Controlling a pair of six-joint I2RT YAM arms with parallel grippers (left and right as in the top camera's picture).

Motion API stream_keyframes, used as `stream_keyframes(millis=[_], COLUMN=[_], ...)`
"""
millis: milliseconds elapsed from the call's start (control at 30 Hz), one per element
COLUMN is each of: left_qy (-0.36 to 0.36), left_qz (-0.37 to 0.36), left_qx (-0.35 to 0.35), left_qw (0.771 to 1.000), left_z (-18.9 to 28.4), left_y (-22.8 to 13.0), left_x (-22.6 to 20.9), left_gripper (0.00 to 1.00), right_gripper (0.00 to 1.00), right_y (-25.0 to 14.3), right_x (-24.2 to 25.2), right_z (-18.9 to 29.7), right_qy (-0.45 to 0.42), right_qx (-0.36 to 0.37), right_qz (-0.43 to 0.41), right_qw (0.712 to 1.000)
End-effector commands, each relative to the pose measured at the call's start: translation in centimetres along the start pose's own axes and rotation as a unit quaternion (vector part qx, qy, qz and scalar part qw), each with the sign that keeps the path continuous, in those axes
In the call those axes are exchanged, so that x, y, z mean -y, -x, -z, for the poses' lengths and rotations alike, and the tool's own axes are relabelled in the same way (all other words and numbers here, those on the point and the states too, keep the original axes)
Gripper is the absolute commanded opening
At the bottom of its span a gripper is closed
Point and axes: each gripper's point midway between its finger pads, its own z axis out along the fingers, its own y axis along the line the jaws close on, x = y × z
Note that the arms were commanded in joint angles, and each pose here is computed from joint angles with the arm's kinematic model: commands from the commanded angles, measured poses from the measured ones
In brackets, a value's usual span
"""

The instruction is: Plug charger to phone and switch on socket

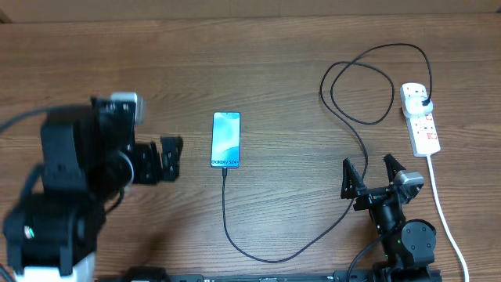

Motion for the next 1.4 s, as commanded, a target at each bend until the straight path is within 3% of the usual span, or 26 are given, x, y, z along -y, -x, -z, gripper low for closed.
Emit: stream_keyframes(millis=[0,300,567,933,1367], left_qy=[-0.003,0.048,0.089,0.132,0.137], left_qz=[-0.016,-0.037,-0.079,-0.189,-0.202], left_qx=[0.051,0.256,0.371,0.378,0.345], left_qw=[0.999,0.965,0.921,0.897,0.906], left_z=[-0.5,-3.0,-5.2,-8.4,-10.3], left_y=[-1.6,-1.7,-3.9,-8.1,-10.3], left_x=[-0.3,-3.4,-5.6,-6.7,-7.3], left_gripper=[0.99,0.99,0.99,1.00,1.00], right_gripper=[1.00,1.00,1.00,1.00,1.00], right_y=[-0.2,-0.2,-0.2,-0.2,-0.2], right_x=[-0.1,-0.1,-0.1,-0.1,-0.1], right_z=[0.0,0.0,0.0,0.0,0.0], right_qy=[0.004,0.004,0.004,0.004,0.004], right_qx=[0.001,0.001,0.001,0.001,0.001], right_qz=[-0.003,-0.003,-0.003,-0.003,-0.003], right_qw=[1.000,1.000,1.000,1.000,1.000])
